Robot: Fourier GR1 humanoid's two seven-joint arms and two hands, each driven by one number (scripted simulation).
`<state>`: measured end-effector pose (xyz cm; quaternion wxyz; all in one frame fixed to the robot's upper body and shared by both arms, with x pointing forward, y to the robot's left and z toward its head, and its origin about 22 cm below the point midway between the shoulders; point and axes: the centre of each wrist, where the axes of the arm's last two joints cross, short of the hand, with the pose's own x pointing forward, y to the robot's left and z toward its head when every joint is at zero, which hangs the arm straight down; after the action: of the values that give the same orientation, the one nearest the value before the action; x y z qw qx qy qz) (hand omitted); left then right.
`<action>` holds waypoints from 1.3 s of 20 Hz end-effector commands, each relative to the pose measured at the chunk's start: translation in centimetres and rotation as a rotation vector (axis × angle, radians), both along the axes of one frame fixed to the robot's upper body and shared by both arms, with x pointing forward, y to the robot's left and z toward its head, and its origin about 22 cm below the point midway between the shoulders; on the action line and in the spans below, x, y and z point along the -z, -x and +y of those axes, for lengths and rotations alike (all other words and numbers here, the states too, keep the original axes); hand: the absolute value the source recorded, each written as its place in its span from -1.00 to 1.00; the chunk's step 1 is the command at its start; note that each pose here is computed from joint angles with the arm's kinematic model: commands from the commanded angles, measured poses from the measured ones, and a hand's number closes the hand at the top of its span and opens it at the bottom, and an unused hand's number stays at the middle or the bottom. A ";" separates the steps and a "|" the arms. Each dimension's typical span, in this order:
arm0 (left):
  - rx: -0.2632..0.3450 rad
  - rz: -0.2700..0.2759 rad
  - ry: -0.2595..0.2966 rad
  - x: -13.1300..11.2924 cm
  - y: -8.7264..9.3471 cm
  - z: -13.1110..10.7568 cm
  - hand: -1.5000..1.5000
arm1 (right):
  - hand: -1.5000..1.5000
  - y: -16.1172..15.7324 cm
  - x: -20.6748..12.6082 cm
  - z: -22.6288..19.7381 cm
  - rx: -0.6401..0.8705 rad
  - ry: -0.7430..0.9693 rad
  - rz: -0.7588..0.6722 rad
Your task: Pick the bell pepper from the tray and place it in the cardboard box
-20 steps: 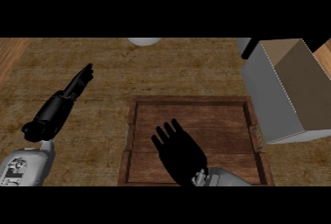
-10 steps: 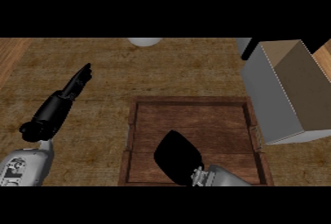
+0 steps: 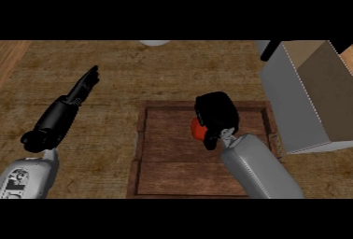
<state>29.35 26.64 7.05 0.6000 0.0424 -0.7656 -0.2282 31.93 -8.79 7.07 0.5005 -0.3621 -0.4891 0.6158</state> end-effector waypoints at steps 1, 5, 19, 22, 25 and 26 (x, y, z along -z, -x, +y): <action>0.045 -0.010 0.002 -0.7 -0.3 -1.0 0.00 | 1.00 -3.8 -1.3 -1.4 0.356 -0.153 -0.023; 0.069 -0.002 -0.003 -1.5 -1.0 -1.7 0.00 | 1.00 -7.0 -3.1 -0.4 0.447 -0.165 -0.216; 0.016 0.016 -0.017 0.6 -0.4 0.1 0.00 | 1.00 -12.0 -13.2 0.8 0.788 -0.243 -0.627; 0.014 0.017 -0.007 0.9 -0.1 -0.4 0.00 | 1.00 -12.5 -13.7 -0.9 0.901 -0.277 -0.720; 0.009 0.033 -0.003 0.2 -0.5 0.1 0.00 | 1.00 -13.3 -15.5 -4.2 0.986 -0.273 -0.728; 0.012 0.004 -0.018 -0.8 0.3 -0.2 0.00 | 1.00 -13.2 -13.3 -4.3 1.007 -0.257 -0.751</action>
<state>29.58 26.15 6.86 0.6052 0.0376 -0.7593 -0.2363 44.70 -10.91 20.88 0.5573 -0.6538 -0.4931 0.1372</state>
